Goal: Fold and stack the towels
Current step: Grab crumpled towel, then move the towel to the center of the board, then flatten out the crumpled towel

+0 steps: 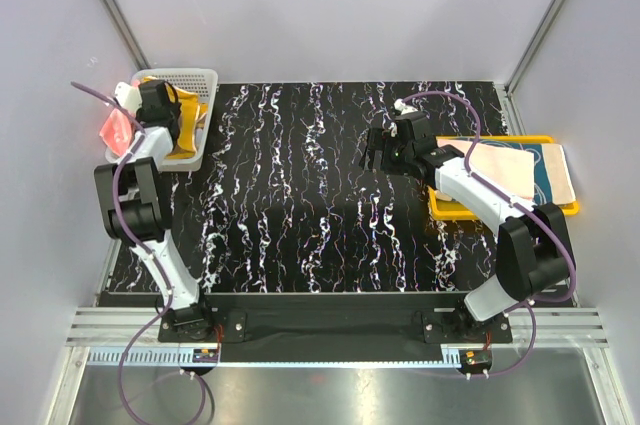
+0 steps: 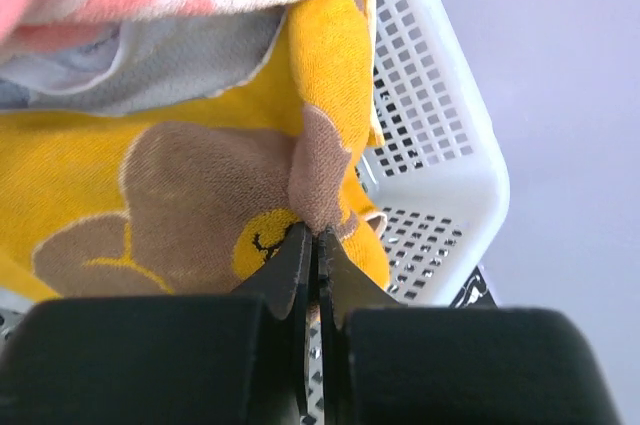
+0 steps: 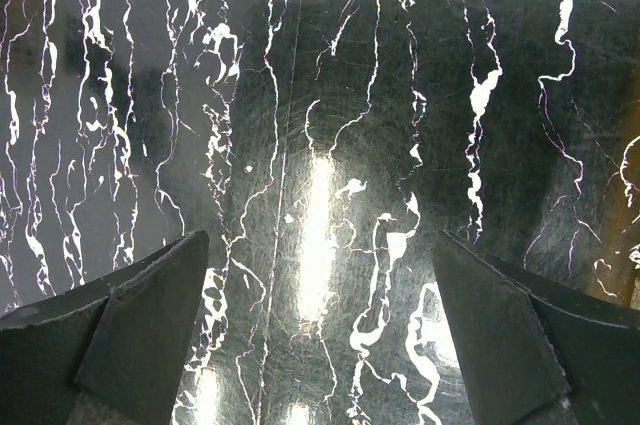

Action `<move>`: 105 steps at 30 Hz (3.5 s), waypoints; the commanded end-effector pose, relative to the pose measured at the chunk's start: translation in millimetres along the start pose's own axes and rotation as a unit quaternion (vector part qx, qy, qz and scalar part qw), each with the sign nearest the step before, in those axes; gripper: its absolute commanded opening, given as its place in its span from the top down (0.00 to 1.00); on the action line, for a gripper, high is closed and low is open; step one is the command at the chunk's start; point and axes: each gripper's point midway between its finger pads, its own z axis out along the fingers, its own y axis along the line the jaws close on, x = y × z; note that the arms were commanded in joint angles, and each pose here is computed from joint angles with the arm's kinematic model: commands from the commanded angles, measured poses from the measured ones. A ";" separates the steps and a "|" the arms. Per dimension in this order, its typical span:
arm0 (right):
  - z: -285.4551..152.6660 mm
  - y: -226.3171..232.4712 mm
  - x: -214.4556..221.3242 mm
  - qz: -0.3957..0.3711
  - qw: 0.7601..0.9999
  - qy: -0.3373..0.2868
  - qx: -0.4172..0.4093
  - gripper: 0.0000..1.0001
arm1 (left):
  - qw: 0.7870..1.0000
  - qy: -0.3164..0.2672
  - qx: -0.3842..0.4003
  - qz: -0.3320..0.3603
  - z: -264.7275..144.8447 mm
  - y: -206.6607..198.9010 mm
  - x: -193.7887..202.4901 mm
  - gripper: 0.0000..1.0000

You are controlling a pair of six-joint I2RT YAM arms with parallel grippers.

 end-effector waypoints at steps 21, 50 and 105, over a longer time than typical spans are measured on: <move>-11.4 17.8 -33.6 -0.023 0.998 -0.053 -0.022 0.00 | 0.966 -0.037 0.248 0.059 -218.4 -125.6 4.7 1.00; 16.8 19.3 -26.5 -0.016 1.000 -0.007 -0.014 0.00 | 0.820 0.388 0.289 0.306 -451.2 69.9 295.9 0.67; 194.2 68.0 27.5 -0.130 0.984 0.097 0.077 0.64 | 0.928 0.285 -0.021 0.240 -136.3 58.9 234.3 0.59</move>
